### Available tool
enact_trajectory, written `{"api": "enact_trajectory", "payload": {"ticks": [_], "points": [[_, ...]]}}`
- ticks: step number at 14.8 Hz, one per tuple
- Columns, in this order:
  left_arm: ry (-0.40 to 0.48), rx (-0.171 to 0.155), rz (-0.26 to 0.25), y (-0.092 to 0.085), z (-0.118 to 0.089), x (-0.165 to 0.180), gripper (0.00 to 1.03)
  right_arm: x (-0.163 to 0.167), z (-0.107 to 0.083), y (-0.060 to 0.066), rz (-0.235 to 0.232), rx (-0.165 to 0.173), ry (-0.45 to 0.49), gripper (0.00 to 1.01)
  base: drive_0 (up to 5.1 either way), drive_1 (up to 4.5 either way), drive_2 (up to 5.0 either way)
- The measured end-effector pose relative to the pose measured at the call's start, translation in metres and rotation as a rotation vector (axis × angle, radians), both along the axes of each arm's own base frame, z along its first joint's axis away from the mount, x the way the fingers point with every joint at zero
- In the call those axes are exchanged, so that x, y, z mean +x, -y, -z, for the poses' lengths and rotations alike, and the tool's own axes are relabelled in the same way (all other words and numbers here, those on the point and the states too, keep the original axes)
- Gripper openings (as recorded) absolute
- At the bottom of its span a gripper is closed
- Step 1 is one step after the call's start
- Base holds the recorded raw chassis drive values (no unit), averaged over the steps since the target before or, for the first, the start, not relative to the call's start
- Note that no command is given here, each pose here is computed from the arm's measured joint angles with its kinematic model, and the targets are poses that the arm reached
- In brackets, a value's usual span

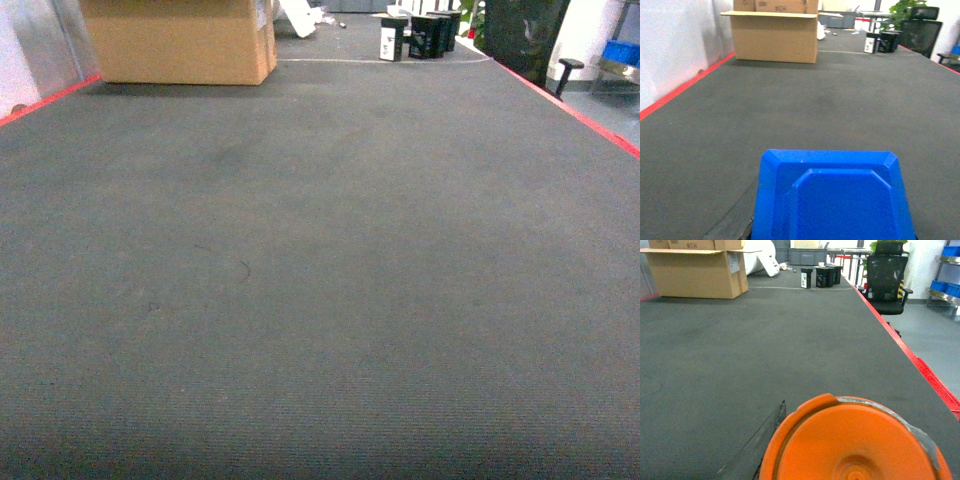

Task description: Sort blue parts and orange caps into right shelf containers

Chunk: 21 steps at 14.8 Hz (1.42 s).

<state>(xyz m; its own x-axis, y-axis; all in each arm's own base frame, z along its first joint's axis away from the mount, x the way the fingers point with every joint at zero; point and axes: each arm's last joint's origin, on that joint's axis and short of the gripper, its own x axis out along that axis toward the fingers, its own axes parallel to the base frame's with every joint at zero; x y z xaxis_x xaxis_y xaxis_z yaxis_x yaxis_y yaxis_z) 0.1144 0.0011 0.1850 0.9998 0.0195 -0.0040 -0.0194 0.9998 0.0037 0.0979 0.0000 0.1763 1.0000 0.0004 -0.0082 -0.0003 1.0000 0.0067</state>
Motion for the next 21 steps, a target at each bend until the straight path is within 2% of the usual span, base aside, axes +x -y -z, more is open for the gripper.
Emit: {"api": "enact_trajectory", "payload": {"ticks": [1, 3, 6, 7, 8, 10, 21], "points": [[-0.002, 0.000, 0.023, 0.001, 0.003, -0.001, 0.42, 0.000, 0.001, 0.000, 0.000, 0.000, 0.001, 0.44, 0.0, 0.00, 0.0], [-0.003, 0.000, 0.021, 0.001, 0.007, -0.004, 0.42, -0.001, 0.010, 0.000, 0.000, 0.000, 0.000, 0.44, 0.0, 0.00, 0.0], [0.002, 0.000, 0.021, 0.001, 0.013, -0.009, 0.42, -0.001, 0.009, 0.000, 0.000, 0.000, 0.009, 0.44, 0.0, 0.00, 0.0], [-0.046, 0.000, 0.023, 0.001, 0.023, -0.015, 0.42, -0.001, 0.009, 0.000, 0.000, 0.000, 0.010, 0.44, 0.0, 0.00, 0.0], [0.017, 0.000, 0.020, 0.001, 0.017, -0.017, 0.42, -0.001, 0.009, 0.000, 0.000, 0.000, 0.010, 0.44, 0.0, 0.00, 0.0], [-0.013, -0.001, 0.020, 0.001, 0.020, -0.017, 0.42, -0.001, 0.009, 0.000, 0.001, 0.000, 0.011, 0.44, 0.0, 0.00, 0.0], [-0.003, 0.000, 0.016, 0.001, 0.019, -0.017, 0.42, -0.001, 0.009, 0.000, 0.000, 0.000, 0.010, 0.44, -0.3, -0.29, -0.3]]}}
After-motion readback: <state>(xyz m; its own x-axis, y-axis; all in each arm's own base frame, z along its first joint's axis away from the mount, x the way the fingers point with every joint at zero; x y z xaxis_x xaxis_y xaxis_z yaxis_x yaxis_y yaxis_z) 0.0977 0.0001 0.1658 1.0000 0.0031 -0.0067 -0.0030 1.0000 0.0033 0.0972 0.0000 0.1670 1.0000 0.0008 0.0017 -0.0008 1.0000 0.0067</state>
